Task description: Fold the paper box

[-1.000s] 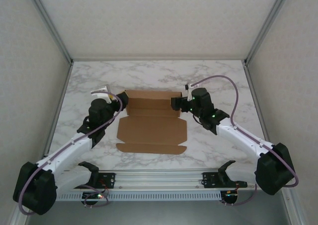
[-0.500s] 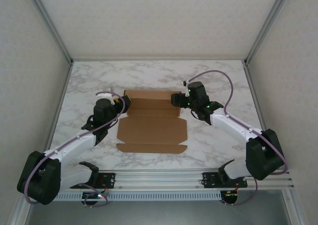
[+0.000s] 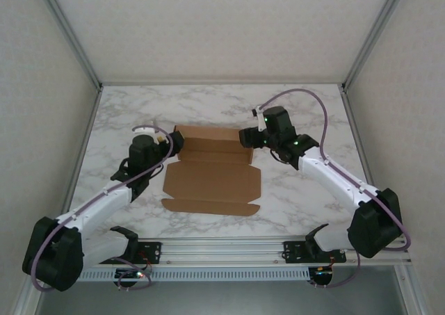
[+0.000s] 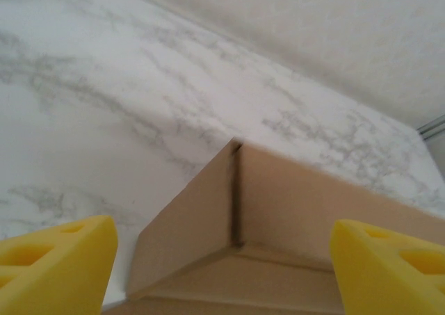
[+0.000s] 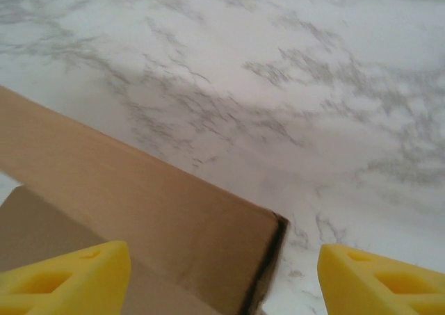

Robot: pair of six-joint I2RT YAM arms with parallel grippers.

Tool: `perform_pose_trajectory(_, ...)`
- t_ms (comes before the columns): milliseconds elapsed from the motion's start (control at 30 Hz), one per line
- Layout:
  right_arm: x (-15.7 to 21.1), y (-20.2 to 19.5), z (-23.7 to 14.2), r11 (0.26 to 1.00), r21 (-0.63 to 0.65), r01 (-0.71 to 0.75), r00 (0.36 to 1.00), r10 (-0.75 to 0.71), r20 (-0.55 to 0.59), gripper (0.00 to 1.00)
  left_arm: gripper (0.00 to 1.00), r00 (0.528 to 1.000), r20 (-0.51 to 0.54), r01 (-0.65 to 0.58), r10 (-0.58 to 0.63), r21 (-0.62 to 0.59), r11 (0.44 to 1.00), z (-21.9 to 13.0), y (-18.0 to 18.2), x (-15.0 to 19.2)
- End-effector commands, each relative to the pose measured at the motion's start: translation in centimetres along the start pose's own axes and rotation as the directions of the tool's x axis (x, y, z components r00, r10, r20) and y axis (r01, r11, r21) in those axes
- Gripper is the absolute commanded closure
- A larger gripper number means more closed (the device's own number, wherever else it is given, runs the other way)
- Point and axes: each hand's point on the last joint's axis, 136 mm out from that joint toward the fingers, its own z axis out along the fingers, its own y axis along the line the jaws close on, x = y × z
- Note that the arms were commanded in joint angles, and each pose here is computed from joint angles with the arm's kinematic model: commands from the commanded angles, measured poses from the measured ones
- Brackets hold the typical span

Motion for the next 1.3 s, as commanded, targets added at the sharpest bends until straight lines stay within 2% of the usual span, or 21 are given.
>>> perform_pose_trajectory(0,-0.6,2.7,-1.4,0.98,-0.1,0.172,0.983,-0.178,-0.052,0.35,0.19,0.995,0.018,-0.095,0.095,-0.027,0.995,-1.5,-1.0,-3.1)
perform_pose_trajectory(67,-0.6,3.8,-1.2,0.965,-0.134,0.224,0.969,-0.235,-0.073,0.41,0.2,0.993,0.006,-0.119,0.12,-0.062,0.991,-2.1,-0.8,-3.7)
perform_pose_trajectory(167,-0.6,4.7,-0.6,0.954,-0.173,0.245,0.959,-0.265,-0.103,0.5,0.21,0.994,0.044,-0.097,0.102,-0.102,0.99,-3.1,-0.1,-4.4)
perform_pose_trajectory(233,-0.4,5.5,-0.1,0.945,-0.22,0.243,0.95,-0.278,-0.141,0.62,0.22,0.993,0.074,-0.08,0.09,-0.124,0.989,-3.7,0.4,-4.8)
perform_pose_trajectory(333,-0.5,6.1,0.9,0.939,-0.256,0.231,0.945,-0.279,-0.171,0.82,0.19,0.985,0.165,-0.013,0.056,-0.248,0.969,-5.1,2.9,-6.0)
perform_pose_trajectory(400,-0.5,5.9,1.6,0.954,-0.238,0.184,0.951,-0.233,-0.201,0.9,0.19,0.969,0.245,0.047,0.033,-0.314,0.948,-6.6,4.4,-7.3)
perform_pose_trajectory(500,-0.3,5.0,2.8,0.977,-0.18,0.113,0.948,-0.161,-0.276,0.99,0.18,0.964,0.262,0.034,0.046,-0.291,0.956,-7.2,3.8,-8.1)
perform_pose_trajectory(667,0.9,4.6,4.4,0.984,-0.16,0.084,0.913,-0.14,-0.382,1.0,0.18,0.965,0.257,0.032,0.048,-0.299,0.954,-7.0,4.0,-8.0)
perform_pose_trajectory(1267,0.9,1.5,7.2,0.99,-0.129,-0.06,0.903,-0.002,-0.429,1.0,0.17,0.961,0.266,0.001,0.069,-0.254,0.967,-7.8,2.6,-7.8)
